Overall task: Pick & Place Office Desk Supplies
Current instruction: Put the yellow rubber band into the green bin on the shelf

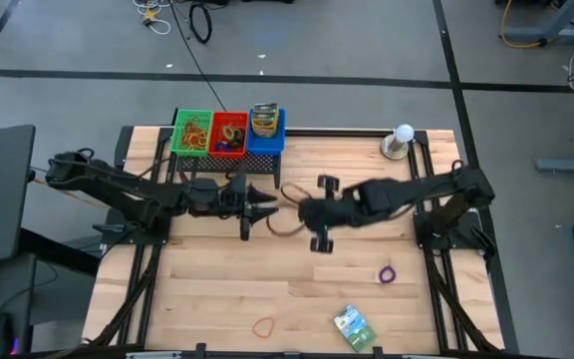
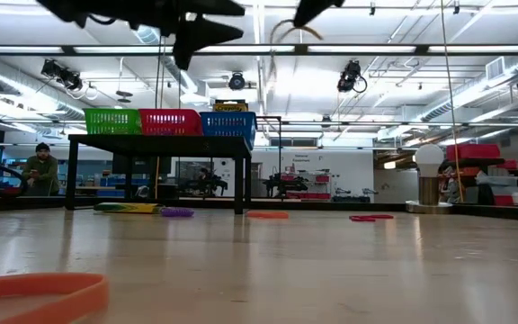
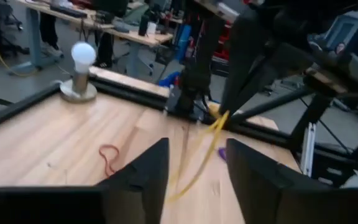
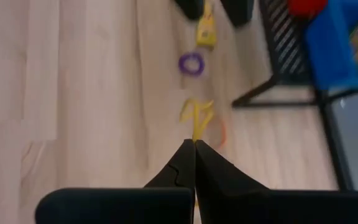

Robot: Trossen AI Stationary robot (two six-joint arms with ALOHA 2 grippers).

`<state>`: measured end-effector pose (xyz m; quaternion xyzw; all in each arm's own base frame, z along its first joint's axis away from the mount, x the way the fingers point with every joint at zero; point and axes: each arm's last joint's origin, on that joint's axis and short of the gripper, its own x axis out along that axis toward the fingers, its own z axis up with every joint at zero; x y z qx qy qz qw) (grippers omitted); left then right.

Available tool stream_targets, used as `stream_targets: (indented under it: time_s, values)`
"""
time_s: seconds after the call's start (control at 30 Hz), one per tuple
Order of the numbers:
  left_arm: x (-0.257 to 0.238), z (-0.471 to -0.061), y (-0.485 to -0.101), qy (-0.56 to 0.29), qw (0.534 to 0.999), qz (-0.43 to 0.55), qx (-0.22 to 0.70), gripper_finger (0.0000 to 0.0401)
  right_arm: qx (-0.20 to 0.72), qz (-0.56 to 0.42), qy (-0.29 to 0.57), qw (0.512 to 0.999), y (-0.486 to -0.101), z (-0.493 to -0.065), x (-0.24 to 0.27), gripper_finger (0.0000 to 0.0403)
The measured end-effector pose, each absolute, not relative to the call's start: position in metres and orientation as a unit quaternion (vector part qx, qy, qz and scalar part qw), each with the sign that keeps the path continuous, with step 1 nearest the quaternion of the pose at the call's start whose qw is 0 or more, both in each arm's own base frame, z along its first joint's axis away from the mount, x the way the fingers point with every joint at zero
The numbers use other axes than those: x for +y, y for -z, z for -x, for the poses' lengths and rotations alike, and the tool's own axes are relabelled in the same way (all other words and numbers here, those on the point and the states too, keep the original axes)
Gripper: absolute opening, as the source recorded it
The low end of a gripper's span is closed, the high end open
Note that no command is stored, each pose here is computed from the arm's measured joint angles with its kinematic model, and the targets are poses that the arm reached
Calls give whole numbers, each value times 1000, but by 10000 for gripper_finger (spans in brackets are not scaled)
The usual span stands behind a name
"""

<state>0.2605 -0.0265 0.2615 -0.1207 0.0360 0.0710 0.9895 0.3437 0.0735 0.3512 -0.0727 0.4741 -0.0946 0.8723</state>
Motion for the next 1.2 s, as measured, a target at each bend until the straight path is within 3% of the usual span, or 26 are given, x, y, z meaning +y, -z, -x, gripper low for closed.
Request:
stream_targets:
  time_s: [0.2,0.37,0.5,0.73,0.87,1.1,1.2]
  values:
    - [-16,-281,-280,-71,989,122,52,224,426,84,75,898,-366,-351,48,2]
    - [-20,-307,-286,-46,991,89,84,236,416,81,70,903,-367,-355,38,2]
    - [-17,-312,-287,-59,983,79,153,186,413,78,75,904,-368,-355,33,2]
    - [-8,-302,-300,-67,982,84,157,18,401,85,74,909,-376,-350,30,2]
    - [0,-296,-308,-74,982,105,142,5,384,81,88,916,-382,-348,29,15]
    - [12,-278,-325,-104,978,143,114,4,369,81,111,919,-400,-328,25,88]
    - [13,-268,-330,-132,973,152,115,4,377,80,115,915,-404,-312,20,99]
